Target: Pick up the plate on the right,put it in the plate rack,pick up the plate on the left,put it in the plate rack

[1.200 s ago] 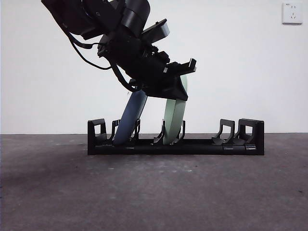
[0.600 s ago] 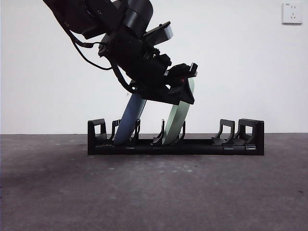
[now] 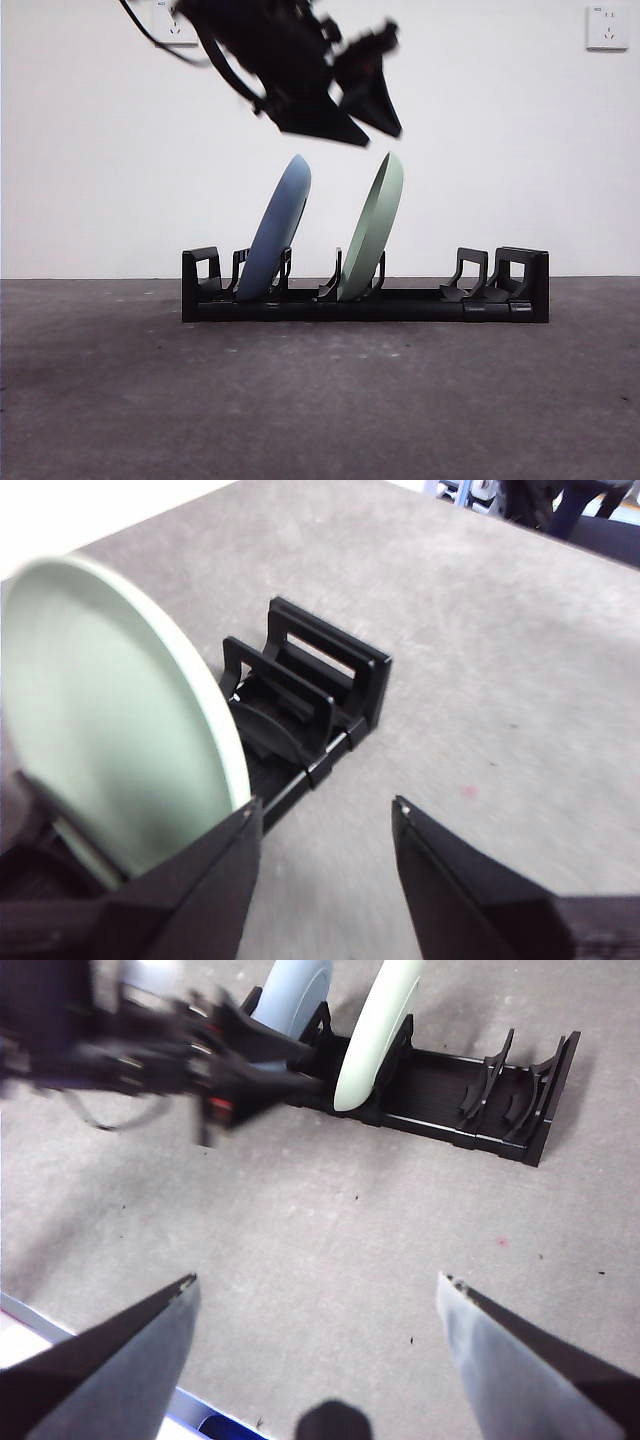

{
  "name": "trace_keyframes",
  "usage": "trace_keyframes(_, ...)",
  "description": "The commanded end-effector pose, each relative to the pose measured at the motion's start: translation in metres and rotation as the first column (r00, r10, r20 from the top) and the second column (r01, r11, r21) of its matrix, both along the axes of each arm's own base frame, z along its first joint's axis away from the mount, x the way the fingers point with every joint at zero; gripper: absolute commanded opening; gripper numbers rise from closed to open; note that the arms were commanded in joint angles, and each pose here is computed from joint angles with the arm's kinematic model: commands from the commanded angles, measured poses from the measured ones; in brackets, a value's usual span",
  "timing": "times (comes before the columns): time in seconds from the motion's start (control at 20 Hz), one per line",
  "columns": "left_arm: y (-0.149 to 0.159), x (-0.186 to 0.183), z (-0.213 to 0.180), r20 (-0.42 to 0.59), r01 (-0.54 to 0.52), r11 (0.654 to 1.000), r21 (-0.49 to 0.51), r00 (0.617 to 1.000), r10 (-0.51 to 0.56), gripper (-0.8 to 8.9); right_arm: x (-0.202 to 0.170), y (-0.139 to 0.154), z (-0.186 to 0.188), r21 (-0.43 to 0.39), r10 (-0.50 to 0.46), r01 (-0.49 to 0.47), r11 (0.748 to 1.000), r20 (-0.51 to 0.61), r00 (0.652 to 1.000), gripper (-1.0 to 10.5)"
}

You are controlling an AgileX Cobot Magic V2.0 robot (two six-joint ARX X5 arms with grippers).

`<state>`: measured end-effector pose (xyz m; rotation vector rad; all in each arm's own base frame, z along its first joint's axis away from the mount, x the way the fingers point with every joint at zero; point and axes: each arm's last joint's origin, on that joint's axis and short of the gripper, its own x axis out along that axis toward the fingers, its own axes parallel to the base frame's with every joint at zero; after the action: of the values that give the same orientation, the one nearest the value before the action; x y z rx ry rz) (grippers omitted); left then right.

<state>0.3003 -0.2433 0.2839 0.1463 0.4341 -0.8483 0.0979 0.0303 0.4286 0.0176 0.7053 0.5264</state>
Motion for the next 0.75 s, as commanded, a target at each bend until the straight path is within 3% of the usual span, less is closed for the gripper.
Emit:
trace_keyframes(0.05, 0.013, -0.017, 0.018, -0.045, 0.001, 1.000, 0.023, 0.999, 0.000, 2.21, 0.003, 0.001, -0.002, -0.014, 0.017, -0.017, 1.000, -0.004, 1.000, 4.1)
trace_keyframes(0.45, 0.085, -0.109, 0.080, -0.194, 0.014, 0.990, 0.141, 0.981, 0.014, 2.20, 0.007, 0.003, -0.006, -0.022, 0.087, -0.088, 0.996, -0.040, 0.995, 4.1)
trace_keyframes(0.75, 0.130, -0.166, 0.107, -0.183, 0.012, 0.991, 0.132, 0.983, 0.013, 2.20, 0.004, 0.003, -0.008, -0.020, 0.111, -0.113, 0.993, -0.064, 0.992, 4.1)
